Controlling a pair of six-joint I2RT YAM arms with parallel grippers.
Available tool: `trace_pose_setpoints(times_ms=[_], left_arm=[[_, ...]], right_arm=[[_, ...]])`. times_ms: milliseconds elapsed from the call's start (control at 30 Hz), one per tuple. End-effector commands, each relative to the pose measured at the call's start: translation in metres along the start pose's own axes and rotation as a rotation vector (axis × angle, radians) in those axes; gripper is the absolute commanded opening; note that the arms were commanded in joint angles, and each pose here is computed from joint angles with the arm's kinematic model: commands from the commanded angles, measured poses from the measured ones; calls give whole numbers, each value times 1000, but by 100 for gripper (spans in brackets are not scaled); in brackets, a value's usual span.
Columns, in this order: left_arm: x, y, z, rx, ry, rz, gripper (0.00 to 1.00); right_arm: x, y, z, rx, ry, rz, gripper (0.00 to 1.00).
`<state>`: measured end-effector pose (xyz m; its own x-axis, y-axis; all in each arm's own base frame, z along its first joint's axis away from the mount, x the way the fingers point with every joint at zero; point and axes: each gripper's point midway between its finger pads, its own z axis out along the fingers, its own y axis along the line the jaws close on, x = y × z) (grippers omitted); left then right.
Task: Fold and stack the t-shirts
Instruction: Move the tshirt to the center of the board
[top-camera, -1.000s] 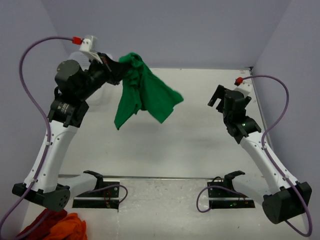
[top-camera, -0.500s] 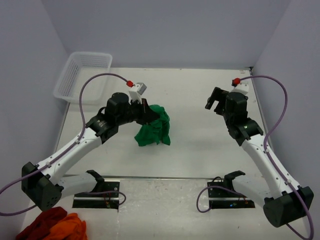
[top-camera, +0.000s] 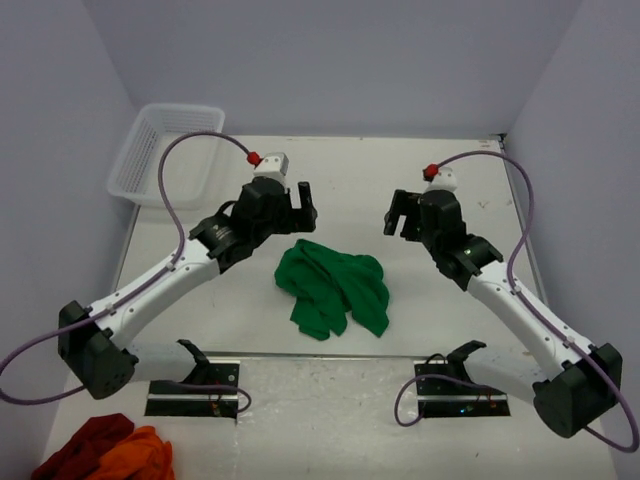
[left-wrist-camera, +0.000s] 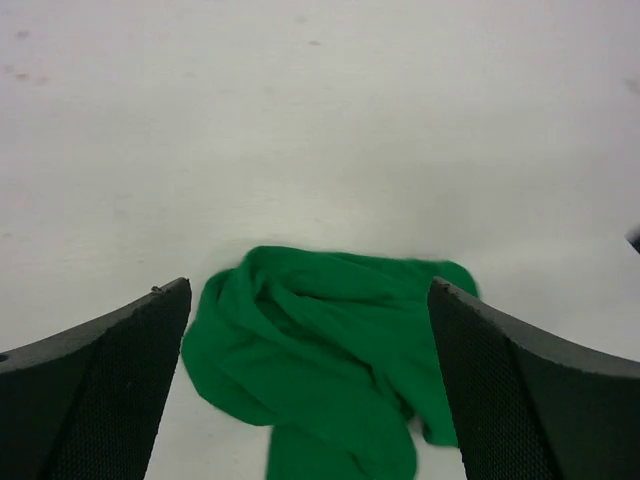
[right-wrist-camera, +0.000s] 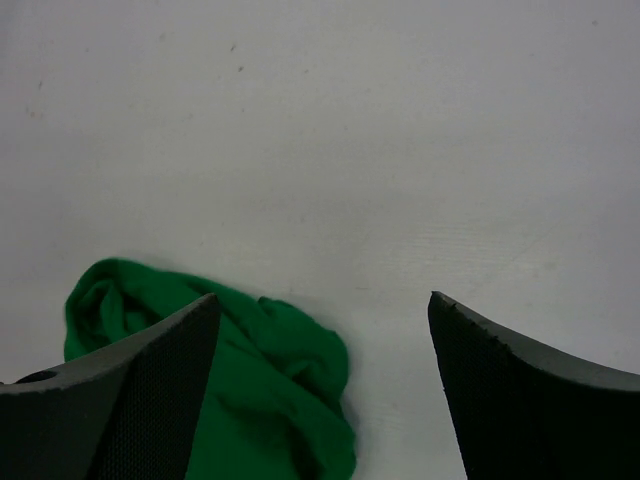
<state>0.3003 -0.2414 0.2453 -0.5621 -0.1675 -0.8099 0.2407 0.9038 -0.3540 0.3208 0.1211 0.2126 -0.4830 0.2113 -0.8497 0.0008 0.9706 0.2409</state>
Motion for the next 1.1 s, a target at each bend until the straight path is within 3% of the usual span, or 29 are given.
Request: trace_pose_setpoints(times_ms=[0, 33, 100, 167, 267, 433, 600, 733, 1067], left_arm=[[-9, 95, 14, -472, -12, 26, 100], [1, 105, 25, -503, 37, 17, 97], [10, 115, 32, -496, 82, -36, 83], [23, 106, 34, -413, 98, -56, 66], [36, 93, 28, -305, 115, -70, 49], [48, 87, 11, -218, 124, -58, 26], [64, 90, 7, -196, 144, -45, 30], [70, 85, 10, -163, 168, -44, 32], [71, 81, -4, -114, 142, -42, 33]], right_arm=[[37, 24, 1, -43, 103, -45, 84], [53, 31, -2, -58, 139, -71, 82], [68, 31, -3, -53, 171, -73, 76], [89, 25, -7, -40, 221, -79, 72], [121, 30, -23, -105, 298, -56, 62], [169, 43, -56, -176, 378, -23, 60], [207, 52, -80, -181, 450, -19, 61], [228, 50, -74, -129, 477, -37, 59], [216, 34, -45, 36, 382, -118, 56]])
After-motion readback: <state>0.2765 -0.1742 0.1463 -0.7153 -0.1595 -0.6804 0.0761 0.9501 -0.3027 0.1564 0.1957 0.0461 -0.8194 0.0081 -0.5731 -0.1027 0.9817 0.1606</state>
